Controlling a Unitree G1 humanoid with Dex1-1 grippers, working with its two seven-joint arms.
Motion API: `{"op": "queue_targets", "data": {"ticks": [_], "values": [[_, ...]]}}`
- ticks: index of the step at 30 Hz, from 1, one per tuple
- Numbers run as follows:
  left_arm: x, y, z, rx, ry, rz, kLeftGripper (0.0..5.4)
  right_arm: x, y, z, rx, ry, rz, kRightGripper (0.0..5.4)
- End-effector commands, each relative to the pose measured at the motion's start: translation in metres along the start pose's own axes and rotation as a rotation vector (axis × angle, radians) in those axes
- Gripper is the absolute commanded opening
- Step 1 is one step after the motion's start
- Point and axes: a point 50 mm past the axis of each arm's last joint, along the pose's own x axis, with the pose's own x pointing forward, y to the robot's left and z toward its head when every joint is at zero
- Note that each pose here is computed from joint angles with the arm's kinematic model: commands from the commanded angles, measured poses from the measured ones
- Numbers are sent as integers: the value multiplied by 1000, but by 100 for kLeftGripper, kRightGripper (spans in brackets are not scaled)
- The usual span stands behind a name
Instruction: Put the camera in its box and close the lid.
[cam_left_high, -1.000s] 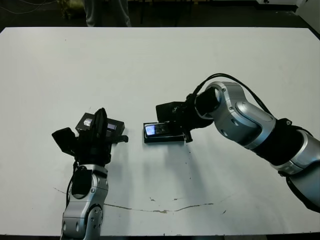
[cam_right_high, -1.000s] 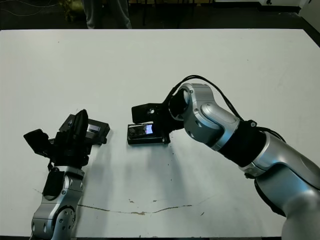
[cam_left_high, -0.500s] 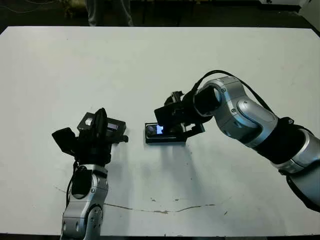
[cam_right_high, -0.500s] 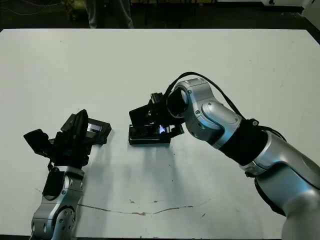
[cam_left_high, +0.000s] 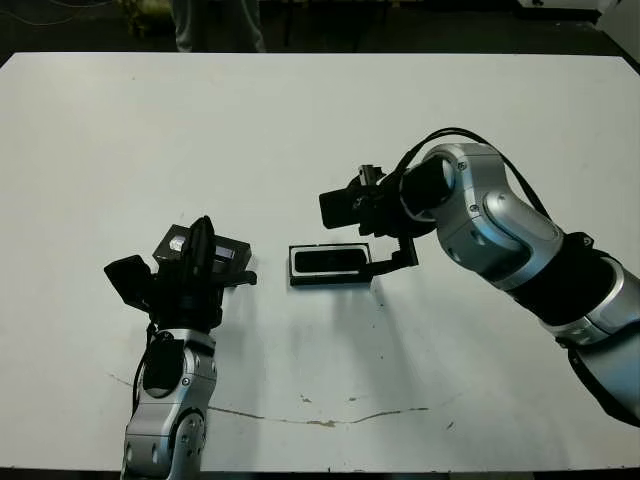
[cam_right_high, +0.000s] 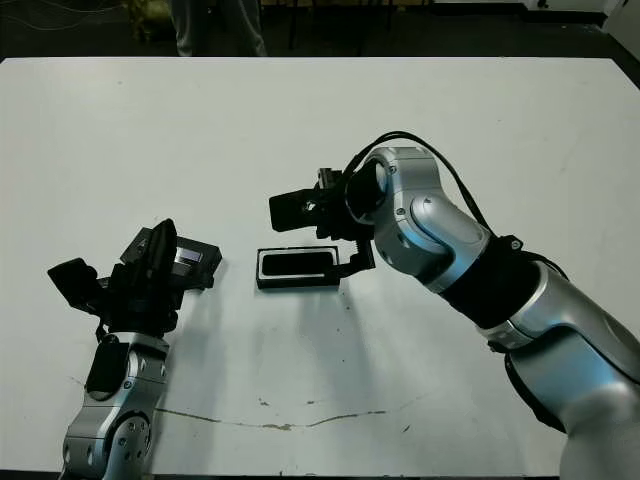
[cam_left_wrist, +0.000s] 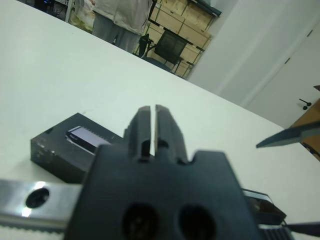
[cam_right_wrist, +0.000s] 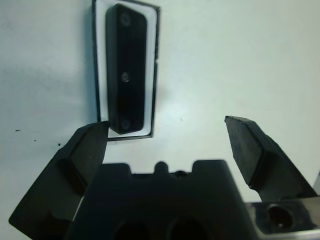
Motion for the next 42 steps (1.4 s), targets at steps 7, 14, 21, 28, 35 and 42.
{"op": "queue_targets", "data": {"ticks": [7,14,21,28,35,42], "values": [[-4,3,-7,-1,28,26,0,-23,-19,-14,114,-118,-175,538],[-4,3,-7,-11,29,24,0,-38,-22,-26,274,-335,-378,538],[-4,3,-6,-8,31,35,0,-34,-8,-46,498,-491,-534,411],[-3,3,-5,-15,30,29,0,-9,33,-56,643,-639,-591,248],[-3,2,-6,-13,31,30,0,1,74,-37,658,-697,-640,88],[-3,2,-6,-11,32,26,0,2,94,-20,643,-729,-655,2]]}}
